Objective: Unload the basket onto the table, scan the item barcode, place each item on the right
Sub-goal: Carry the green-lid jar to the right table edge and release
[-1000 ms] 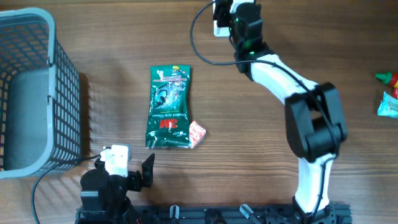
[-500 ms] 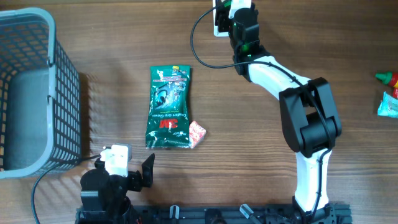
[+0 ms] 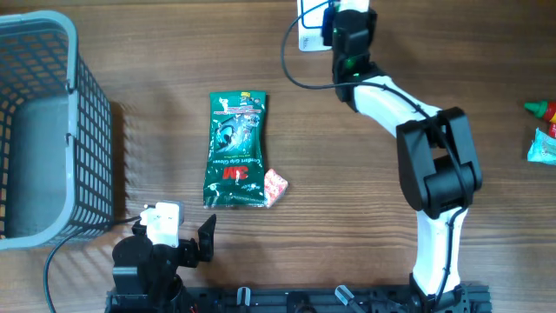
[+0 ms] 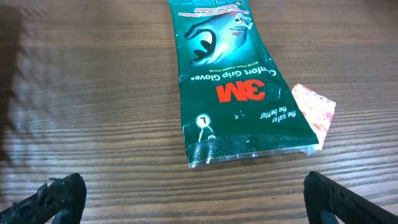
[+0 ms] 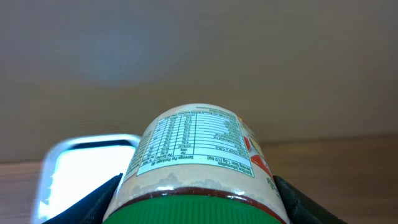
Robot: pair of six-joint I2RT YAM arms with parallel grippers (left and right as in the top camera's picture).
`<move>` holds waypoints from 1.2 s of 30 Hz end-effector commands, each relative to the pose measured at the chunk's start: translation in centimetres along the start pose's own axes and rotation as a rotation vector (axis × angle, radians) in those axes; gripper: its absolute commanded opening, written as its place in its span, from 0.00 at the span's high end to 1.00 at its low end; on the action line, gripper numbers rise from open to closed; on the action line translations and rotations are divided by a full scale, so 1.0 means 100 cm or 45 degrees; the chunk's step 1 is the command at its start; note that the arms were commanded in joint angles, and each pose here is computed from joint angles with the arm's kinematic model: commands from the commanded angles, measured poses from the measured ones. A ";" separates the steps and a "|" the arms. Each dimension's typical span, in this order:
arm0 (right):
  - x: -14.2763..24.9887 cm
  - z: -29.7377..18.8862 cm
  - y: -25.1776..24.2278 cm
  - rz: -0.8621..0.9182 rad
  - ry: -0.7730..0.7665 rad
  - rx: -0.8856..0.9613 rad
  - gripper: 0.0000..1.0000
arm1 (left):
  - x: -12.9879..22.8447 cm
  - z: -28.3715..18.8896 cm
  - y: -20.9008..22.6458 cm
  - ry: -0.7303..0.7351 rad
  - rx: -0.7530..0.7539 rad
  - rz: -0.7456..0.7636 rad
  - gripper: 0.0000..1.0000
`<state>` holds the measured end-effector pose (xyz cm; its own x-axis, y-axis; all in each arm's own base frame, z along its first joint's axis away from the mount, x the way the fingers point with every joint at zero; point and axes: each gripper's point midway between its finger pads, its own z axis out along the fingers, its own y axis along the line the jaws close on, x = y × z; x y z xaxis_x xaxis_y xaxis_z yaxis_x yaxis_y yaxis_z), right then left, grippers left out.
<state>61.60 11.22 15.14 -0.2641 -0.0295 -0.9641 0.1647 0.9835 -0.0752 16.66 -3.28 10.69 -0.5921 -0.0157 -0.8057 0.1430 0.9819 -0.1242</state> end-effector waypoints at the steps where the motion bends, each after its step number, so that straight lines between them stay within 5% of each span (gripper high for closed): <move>1: -0.055 -0.011 -0.087 0.058 -0.074 0.317 0.40 | 0.000 0.000 -0.001 -0.008 0.009 -0.011 0.00; 8: 0.012 -0.001 -0.214 0.112 0.262 0.594 0.41 | 0.000 0.000 -0.001 -0.008 0.009 -0.011 0.00; 21: 0.128 -0.042 -0.390 0.416 0.767 0.698 0.40 | 0.000 0.000 -0.001 -0.008 0.009 -0.011 0.00; 36: 0.185 -0.083 -0.433 0.478 1.018 0.812 0.33 | 0.000 0.000 -0.001 -0.008 0.009 -0.011 0.00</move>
<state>42.15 -30.26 4.34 -0.5929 0.5810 -0.5575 0.7599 0.6328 -0.1487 16.67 -3.28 10.69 -0.5918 -0.0157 -0.8059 0.1431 0.9819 -0.1242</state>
